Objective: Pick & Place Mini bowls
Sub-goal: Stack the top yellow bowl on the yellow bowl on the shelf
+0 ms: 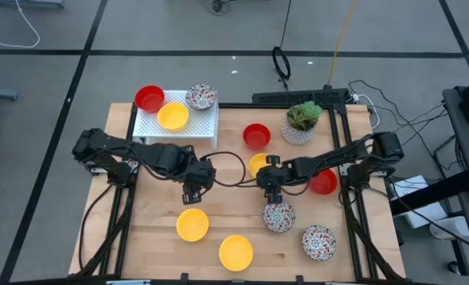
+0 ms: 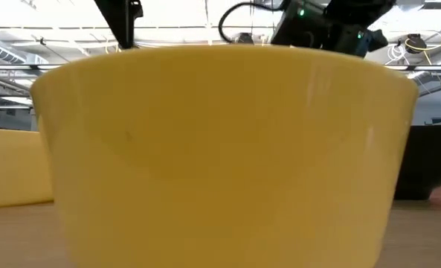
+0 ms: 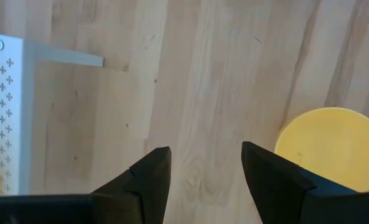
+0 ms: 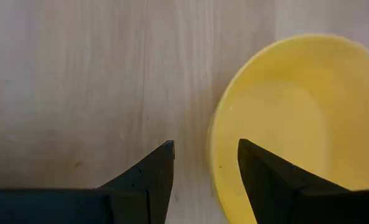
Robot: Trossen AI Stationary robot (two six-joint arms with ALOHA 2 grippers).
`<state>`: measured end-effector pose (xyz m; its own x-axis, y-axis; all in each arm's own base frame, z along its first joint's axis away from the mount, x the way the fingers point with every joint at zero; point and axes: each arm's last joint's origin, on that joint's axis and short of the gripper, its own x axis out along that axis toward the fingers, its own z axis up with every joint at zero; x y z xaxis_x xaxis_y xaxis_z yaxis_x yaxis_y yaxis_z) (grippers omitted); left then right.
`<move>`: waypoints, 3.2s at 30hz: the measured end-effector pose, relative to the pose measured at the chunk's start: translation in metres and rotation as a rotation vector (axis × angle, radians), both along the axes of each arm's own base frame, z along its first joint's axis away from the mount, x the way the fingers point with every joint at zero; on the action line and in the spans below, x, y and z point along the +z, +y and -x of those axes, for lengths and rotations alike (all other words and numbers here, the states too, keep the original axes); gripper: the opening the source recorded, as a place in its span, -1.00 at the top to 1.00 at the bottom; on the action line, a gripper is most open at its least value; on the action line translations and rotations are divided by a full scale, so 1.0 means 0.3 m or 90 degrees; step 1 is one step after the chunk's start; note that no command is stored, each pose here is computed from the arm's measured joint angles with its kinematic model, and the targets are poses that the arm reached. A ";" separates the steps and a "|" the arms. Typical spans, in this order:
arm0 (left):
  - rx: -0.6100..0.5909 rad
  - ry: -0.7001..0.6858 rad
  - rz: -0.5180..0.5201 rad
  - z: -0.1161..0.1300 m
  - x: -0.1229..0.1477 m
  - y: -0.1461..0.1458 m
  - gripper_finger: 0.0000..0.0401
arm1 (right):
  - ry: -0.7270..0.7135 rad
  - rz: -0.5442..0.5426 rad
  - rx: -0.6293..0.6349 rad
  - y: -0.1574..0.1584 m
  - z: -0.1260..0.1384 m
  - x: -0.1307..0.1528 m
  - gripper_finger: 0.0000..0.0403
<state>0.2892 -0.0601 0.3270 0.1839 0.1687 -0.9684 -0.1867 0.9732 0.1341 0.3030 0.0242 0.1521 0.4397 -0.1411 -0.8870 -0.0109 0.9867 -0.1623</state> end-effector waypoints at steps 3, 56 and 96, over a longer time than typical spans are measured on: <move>0.010 -0.008 0.004 0.012 0.011 -0.002 0.00 | -0.001 0.009 0.018 0.001 -0.011 -0.015 0.28; 0.098 -0.211 0.058 0.237 0.216 0.030 0.00 | -0.140 -0.073 0.080 0.020 -0.356 0.139 0.30; -0.054 -0.147 0.049 -0.213 -0.311 0.036 -0.36 | -0.448 -0.219 -0.058 -0.042 0.389 0.168 0.32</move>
